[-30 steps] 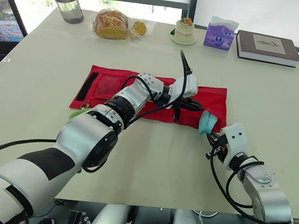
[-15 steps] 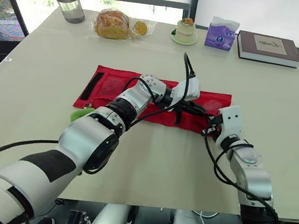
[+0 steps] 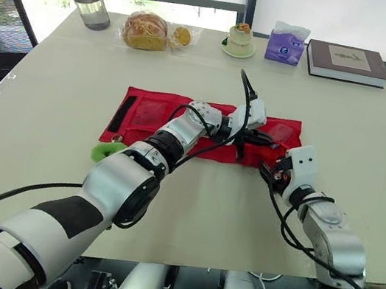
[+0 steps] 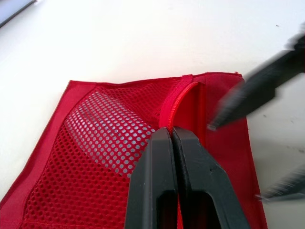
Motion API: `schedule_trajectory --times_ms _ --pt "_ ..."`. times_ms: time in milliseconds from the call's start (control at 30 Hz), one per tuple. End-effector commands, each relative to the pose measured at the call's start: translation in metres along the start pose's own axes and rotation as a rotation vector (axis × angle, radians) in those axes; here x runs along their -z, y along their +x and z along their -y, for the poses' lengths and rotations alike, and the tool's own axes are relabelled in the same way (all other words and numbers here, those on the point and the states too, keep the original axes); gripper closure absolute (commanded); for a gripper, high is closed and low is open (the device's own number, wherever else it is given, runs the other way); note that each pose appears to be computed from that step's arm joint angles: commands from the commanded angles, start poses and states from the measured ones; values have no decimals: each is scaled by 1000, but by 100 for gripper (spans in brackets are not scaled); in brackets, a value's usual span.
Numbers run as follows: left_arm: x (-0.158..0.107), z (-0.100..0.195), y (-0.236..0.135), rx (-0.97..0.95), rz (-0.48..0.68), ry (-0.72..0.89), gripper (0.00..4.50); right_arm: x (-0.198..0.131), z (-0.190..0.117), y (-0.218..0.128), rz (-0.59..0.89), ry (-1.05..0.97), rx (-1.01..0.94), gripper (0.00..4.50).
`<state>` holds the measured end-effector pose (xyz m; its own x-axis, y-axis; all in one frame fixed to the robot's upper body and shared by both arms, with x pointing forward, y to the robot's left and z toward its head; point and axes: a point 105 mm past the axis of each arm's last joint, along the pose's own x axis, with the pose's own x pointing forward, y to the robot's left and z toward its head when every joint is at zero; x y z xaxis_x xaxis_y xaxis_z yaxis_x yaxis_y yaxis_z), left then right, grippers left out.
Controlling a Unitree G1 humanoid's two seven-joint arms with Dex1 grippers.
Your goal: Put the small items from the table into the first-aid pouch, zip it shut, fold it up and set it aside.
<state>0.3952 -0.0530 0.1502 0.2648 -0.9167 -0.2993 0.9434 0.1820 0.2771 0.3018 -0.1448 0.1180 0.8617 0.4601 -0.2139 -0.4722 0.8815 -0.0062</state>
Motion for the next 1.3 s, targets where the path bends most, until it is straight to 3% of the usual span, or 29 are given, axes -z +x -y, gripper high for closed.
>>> schedule_trajectory --times_ms 33,167,233,300,333,367,667,733,800,867,900,933,967,1000,1067,1300 --pt "-26 -8 0 -37 91 13 387 -16 12 -21 59 -22 73 142" --pt "-26 -6 -7 10 96 61 231 -12 32 -34 70 35 159 142" --pt "-26 -5 -11 32 103 75 119 -12 39 -35 79 52 190 142" --pt "-25 -2 -21 90 108 95 16 -12 49 -33 93 96 227 80" --pt "-23 -1 -28 116 109 102 0 -11 53 -31 95 122 241 55" --pt "-22 -1 -34 134 109 105 0 -9 56 -28 89 142 249 4" --pt "-9 -4 -120 125 87 92 0 18 52 1 1 262 176 4" --pt "-12 0 -141 122 84 80 0 18 47 8 -3 256 151 54" --pt "-13 5 -157 109 78 86 0 17 46 11 -8 235 144 131" --pt "-11 9 -170 83 56 84 0 18 47 12 -23 194 140 254" --pt "-9 11 -175 74 45 82 0 18 48 12 -29 173 141 269" --pt "-9 13 -179 61 39 75 0 18 49 12 -34 158 146 330" --pt "-8 15 -182 47 36 68 0 18 52 11 -37 143 154 330" --pt "-7 18 -186 37 34 60 0 17 55 9 -46 121 170 399" --pt "-6 24 -192 22 32 45 0 17 65 2 -68 73 214 443" --pt "-5 38 -201 -27 32 -7 0 14 130 -41 -211 -156 502 443"
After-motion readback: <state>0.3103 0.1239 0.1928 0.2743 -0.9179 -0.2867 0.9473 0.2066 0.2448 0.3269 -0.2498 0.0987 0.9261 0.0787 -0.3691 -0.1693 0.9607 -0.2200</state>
